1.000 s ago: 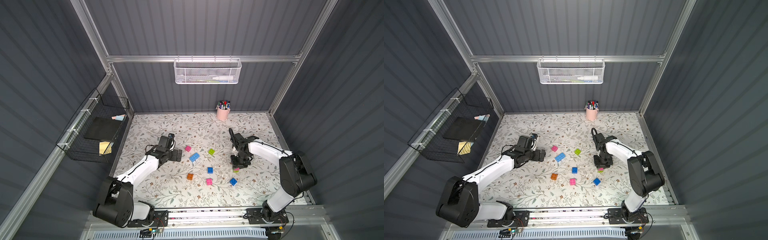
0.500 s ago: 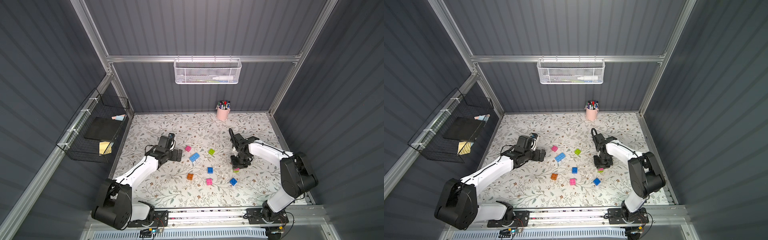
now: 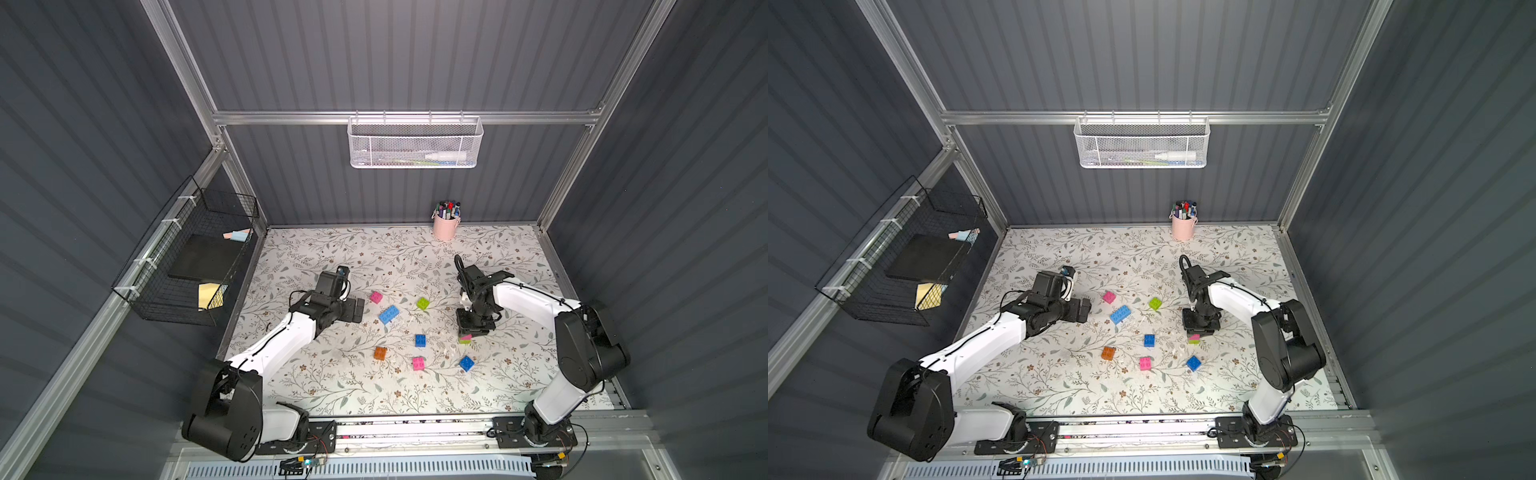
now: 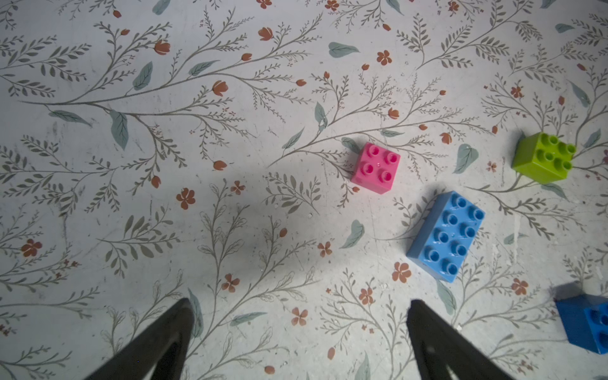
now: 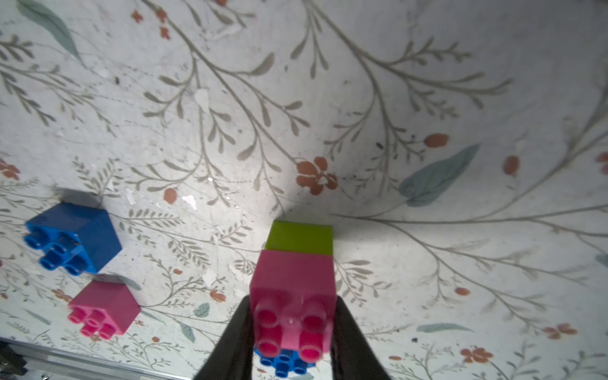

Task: Assemble the number 4 with lego
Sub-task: Assemble the lego brick with the lego brick.

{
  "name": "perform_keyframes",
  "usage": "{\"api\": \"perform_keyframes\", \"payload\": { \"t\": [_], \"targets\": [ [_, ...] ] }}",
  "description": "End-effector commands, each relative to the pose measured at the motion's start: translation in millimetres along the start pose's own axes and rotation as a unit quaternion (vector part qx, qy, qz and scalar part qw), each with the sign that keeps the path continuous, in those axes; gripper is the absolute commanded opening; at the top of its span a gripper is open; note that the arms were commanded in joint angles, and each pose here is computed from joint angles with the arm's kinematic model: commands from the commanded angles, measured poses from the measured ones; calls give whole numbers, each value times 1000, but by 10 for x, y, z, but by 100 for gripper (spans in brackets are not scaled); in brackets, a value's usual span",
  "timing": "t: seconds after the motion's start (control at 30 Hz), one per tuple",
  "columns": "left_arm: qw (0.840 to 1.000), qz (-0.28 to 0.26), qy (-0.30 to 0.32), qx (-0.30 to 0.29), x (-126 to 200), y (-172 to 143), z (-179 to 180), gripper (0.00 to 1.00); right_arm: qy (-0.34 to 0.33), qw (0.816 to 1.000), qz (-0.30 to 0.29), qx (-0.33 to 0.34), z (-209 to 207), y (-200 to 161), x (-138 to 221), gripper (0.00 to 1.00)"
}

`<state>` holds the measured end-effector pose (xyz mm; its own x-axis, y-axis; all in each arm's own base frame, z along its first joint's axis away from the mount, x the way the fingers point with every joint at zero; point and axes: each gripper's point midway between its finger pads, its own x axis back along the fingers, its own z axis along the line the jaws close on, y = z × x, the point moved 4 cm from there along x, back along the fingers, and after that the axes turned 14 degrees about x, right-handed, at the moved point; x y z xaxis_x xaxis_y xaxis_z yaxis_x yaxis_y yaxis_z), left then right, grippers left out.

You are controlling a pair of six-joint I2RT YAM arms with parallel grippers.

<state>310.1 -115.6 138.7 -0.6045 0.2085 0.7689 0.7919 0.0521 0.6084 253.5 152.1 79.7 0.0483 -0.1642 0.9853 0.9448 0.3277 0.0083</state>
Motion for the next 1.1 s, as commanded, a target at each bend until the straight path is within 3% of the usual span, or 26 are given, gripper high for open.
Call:
{"api": "perform_keyframes", "payload": {
  "t": [0.0,0.13,0.53,0.9,1.07],
  "targets": [
    [1000,-5,-3,-10,59,-18,-10,99,32,999,-7,-25,112,110,-276,5],
    [1000,-5,-5,-11,49,-14,-18,99,18,1000,-10,-13,160,211,-239,7],
    [1000,-1,-1,-9,32,-42,-1,99,-88,994,59,41,58,-50,-387,8],
    [1000,2,4,-10,24,-57,14,100,-81,991,106,-7,60,-140,-607,6],
    [1000,3,3,-10,15,-50,5,99,-74,991,109,-27,91,-167,-539,7]
  ]
}}
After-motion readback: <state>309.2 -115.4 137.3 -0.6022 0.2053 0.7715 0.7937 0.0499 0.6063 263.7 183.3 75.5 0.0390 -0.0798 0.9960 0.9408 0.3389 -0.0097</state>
